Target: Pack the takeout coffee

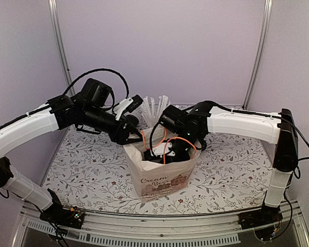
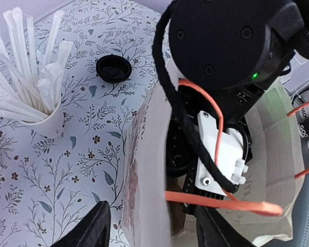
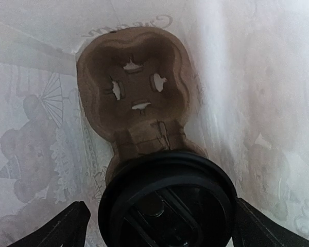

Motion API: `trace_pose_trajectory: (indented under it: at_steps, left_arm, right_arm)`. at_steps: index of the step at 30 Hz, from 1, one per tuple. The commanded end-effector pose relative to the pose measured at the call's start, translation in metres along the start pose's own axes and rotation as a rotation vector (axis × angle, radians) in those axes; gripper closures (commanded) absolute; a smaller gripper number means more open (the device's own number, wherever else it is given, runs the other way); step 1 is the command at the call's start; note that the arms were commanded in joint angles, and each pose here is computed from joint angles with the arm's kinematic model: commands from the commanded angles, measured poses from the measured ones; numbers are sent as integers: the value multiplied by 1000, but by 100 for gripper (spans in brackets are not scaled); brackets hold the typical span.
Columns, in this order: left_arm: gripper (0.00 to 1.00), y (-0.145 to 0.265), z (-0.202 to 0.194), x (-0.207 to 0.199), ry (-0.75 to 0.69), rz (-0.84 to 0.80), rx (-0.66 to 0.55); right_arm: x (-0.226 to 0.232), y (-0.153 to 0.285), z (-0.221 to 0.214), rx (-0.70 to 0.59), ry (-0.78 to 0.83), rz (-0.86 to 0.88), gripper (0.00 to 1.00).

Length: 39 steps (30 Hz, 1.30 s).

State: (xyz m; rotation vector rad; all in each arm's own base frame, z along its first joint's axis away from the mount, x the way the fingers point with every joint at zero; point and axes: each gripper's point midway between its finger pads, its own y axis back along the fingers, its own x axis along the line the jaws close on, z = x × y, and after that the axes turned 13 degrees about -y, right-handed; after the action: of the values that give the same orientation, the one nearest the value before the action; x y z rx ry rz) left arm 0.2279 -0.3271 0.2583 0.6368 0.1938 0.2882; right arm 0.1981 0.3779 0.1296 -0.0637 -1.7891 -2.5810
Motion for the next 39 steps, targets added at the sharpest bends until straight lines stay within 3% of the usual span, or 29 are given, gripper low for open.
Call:
trace_pose_trajectory:
  at_steps: [1, 11, 39]
  left_arm:
    - [42, 1, 10, -6, -31, -18, -33]
    - [55, -3, 8, -4, -34, -13, -40]
    - [64, -8, 15, 8, 13, -24, -72]
  right_arm:
    - [6, 10, -9, 60, -15, 0, 1]
    - [11, 38, 11, -6, 10, -16, 1]
    - [43, 143, 61, -316, 196, -29, 1]
